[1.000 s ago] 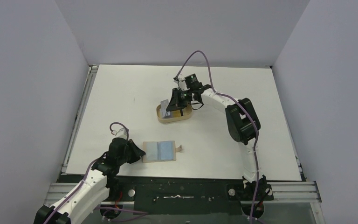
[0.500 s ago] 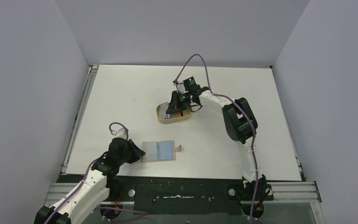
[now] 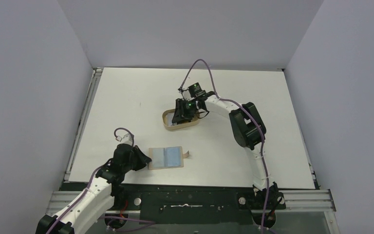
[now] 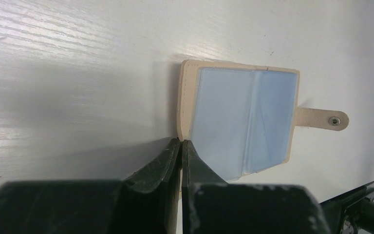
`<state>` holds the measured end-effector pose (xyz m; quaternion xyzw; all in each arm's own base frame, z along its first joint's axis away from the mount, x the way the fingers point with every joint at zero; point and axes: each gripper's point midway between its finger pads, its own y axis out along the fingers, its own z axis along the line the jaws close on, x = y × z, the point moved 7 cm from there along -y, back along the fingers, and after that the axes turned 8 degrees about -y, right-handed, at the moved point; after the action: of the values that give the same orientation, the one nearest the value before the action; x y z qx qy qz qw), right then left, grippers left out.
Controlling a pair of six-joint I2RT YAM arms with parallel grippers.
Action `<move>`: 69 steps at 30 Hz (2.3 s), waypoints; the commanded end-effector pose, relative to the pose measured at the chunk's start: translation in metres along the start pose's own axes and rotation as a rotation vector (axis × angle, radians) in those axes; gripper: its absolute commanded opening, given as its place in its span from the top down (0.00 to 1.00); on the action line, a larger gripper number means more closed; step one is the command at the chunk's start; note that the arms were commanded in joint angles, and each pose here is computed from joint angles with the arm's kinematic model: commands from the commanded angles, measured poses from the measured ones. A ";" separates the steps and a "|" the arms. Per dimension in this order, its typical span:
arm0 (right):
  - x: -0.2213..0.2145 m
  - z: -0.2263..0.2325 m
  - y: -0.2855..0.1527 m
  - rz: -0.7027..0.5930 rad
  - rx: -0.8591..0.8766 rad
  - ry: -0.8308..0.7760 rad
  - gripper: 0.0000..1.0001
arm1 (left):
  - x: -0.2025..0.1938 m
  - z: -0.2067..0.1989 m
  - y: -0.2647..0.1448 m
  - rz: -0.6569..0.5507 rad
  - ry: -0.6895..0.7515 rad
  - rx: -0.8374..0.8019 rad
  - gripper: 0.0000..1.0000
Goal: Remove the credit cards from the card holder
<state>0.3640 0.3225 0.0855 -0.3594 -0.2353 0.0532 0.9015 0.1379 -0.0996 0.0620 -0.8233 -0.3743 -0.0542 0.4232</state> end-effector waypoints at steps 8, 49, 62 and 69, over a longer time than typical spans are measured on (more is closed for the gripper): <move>0.040 0.019 -0.046 -0.093 -0.151 -0.164 0.36 | 0.033 -0.024 -0.008 -0.130 0.050 -0.004 1.00; -0.091 0.096 -0.214 -0.518 -0.155 -0.180 0.00 | 0.042 -0.030 0.004 -0.326 0.154 0.087 1.00; -0.140 0.104 -0.142 -0.435 -0.165 -0.172 0.00 | 0.032 -0.038 -0.009 -0.271 0.246 -0.002 1.00; -0.152 0.101 -0.120 -0.378 -0.256 -0.174 0.00 | 0.032 -0.037 -0.017 -0.271 0.236 -0.001 1.00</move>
<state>0.1638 0.2454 0.1558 -0.4186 -0.3595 -0.0673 0.8313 0.1586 -0.1011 0.1027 -0.7518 -0.4338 -0.2016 0.4538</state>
